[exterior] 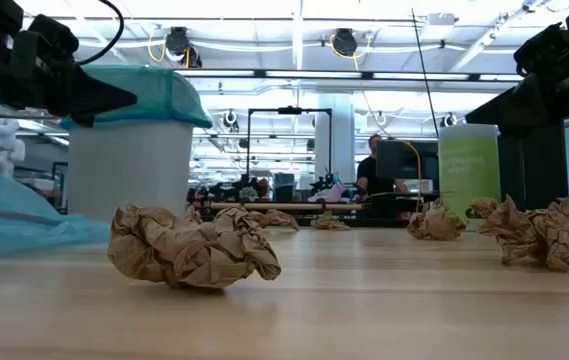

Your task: Place trash/remove bag and relplace

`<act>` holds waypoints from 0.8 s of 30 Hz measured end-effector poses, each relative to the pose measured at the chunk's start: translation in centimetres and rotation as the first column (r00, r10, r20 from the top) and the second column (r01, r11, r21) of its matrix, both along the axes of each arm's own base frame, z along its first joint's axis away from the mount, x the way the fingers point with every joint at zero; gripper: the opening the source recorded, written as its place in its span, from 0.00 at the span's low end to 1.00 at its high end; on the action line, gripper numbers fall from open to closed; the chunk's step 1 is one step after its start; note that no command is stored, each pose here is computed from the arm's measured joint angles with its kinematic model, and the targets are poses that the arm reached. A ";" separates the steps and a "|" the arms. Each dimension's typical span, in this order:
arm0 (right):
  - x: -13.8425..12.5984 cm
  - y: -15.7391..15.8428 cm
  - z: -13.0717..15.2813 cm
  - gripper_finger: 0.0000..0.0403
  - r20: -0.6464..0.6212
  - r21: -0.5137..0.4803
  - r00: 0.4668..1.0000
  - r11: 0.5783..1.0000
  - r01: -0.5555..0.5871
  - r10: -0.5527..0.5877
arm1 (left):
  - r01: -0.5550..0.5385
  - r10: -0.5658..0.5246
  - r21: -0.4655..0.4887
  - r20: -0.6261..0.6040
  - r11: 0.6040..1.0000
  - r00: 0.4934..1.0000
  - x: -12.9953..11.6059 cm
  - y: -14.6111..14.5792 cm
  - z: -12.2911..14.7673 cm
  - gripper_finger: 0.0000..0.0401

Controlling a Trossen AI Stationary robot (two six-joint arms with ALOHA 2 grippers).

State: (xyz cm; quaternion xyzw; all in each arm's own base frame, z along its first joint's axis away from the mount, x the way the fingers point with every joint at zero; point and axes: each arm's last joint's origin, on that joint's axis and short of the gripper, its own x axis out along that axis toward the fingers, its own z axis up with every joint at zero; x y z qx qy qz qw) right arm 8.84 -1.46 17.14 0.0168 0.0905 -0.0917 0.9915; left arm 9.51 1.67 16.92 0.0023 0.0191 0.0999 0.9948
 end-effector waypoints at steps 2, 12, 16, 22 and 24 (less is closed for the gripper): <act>0.0 0.0 0.0 0.00 0.000 0.000 1.000 1.000 0.000 0.000 | 0.000 0.000 0.000 0.000 1.000 1.000 0.0 0.0 0.0 0.00; 0.0 0.0 0.0 0.00 0.000 0.000 1.000 1.000 0.000 0.000 | 0.000 0.000 0.000 0.000 1.000 1.000 0.0 0.0 0.0 0.00; 0.0 0.0 0.0 0.00 0.000 0.000 1.000 1.000 0.000 0.000 | 0.000 0.000 0.000 0.000 1.000 1.000 0.0 0.0 0.0 0.00; 0.0 0.0 0.0 0.00 0.000 0.000 1.000 1.000 0.000 0.000 | -0.023 0.023 0.011 -0.001 1.000 1.000 0.0 0.1 0.0 0.00; 0.0 0.0 0.0 0.00 0.000 0.000 1.000 1.000 0.000 0.000 | -0.049 0.049 0.021 -0.002 0.999 0.999 0.0 0.1 0.0 0.00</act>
